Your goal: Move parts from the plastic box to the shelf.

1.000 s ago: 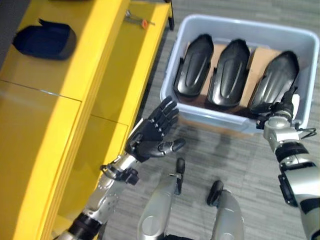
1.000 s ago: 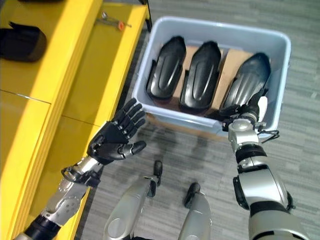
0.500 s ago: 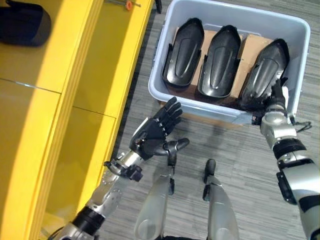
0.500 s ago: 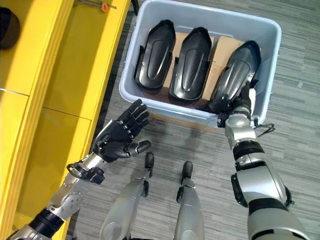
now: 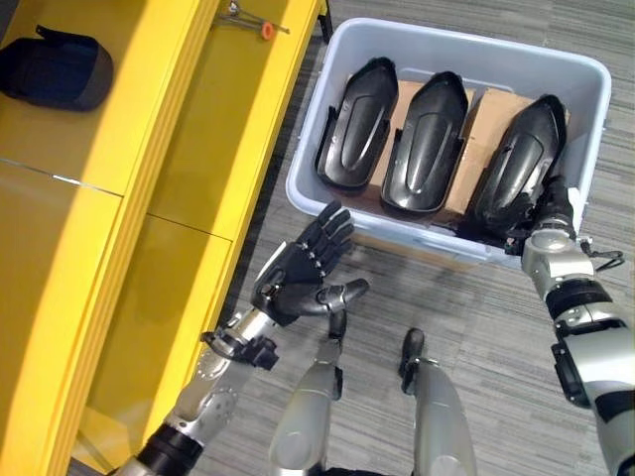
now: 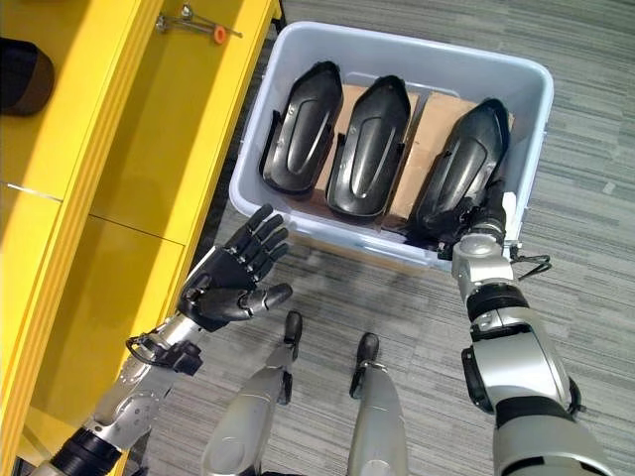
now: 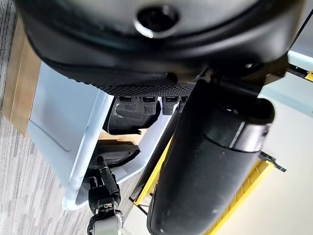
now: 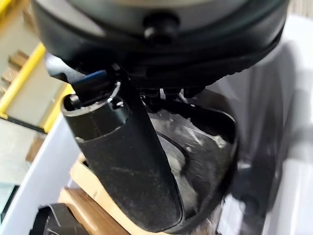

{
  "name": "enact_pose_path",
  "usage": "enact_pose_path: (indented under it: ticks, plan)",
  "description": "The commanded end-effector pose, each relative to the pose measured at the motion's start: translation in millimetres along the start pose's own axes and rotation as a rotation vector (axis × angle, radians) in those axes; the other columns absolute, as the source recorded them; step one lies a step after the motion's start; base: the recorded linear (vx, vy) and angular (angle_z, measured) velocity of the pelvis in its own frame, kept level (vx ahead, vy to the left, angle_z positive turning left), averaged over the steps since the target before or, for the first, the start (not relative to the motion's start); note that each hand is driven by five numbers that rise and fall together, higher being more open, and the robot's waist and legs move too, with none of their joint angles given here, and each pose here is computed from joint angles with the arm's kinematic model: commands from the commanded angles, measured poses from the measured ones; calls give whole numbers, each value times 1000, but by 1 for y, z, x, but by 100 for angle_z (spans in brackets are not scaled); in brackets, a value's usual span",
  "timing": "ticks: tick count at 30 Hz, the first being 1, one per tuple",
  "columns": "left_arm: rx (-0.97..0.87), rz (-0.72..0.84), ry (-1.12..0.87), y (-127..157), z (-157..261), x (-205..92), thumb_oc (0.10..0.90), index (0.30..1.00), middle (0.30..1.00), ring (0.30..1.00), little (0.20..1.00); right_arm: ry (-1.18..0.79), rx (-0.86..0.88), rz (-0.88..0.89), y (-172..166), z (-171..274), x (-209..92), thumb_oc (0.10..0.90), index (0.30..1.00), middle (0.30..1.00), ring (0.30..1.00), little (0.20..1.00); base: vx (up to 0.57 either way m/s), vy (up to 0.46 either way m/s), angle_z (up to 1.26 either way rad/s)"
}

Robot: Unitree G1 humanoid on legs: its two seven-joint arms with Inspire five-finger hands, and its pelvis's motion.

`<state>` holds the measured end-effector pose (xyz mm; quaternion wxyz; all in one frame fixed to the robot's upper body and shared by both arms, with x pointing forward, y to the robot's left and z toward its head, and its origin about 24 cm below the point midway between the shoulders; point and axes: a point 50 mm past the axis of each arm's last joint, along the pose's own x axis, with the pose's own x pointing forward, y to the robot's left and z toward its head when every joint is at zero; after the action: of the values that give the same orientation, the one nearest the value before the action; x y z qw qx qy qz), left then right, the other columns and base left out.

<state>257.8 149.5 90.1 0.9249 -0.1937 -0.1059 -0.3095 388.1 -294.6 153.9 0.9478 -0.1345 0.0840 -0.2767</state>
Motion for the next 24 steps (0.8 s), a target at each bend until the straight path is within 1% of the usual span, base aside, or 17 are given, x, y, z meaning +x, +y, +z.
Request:
enact_pose_path:
  ticks: [1,3,4,9,12,14,15,18,21,24]
  plan:
    - [6,-145,-203,-26,33,18,900,1000,1000,1000,1000,-296,-23,-34,-32,78,2,900,1000,1000,1000,1000,71,-50,4]
    - [9,-146,-193,-26,30,18,900,1000,1000,1000,1000,-367,-80,0,-29,88,-1,900,1000,1000,1000,1000,76,-64,-1]
    - [-5,-149,-189,-26,28,17,900,1000,1000,1000,1000,-361,-83,26,-27,90,-2,900,1000,1000,1000,1000,69,-69,1]
    - [-5,-137,-189,-23,27,12,900,1000,1000,1000,1000,-324,-16,73,-23,84,-2,900,1000,1000,1000,1000,59,-57,1]
    - [13,-126,-182,-20,27,10,900,1000,1000,1000,1000,-355,-72,51,-24,84,-3,900,1000,1000,1000,1000,68,-73,3]
    - [14,-109,-175,-18,25,8,900,1000,1000,1000,1000,-354,-56,50,-22,84,-3,900,1000,1000,1000,1000,75,-110,6]
    - [-32,-100,-177,-16,24,6,900,1000,1000,1000,1000,-385,-55,37,-20,86,-5,900,1000,1000,1000,1000,96,-131,8]
    - [-22,-112,-173,-17,24,6,900,1000,1000,1000,1000,-415,-67,7,-23,88,-5,900,1000,1000,1000,1000,66,-96,7]
    - [-19,-118,-162,-18,23,3,900,1000,1000,1000,1000,-452,-34,-29,-27,92,-7,900,1000,1000,1000,1000,41,-68,3]
    - [-22,-123,-157,-19,20,0,900,1000,1000,1000,1000,-583,-37,-126,-28,110,-16,900,1000,1000,1000,1000,28,-19,3]
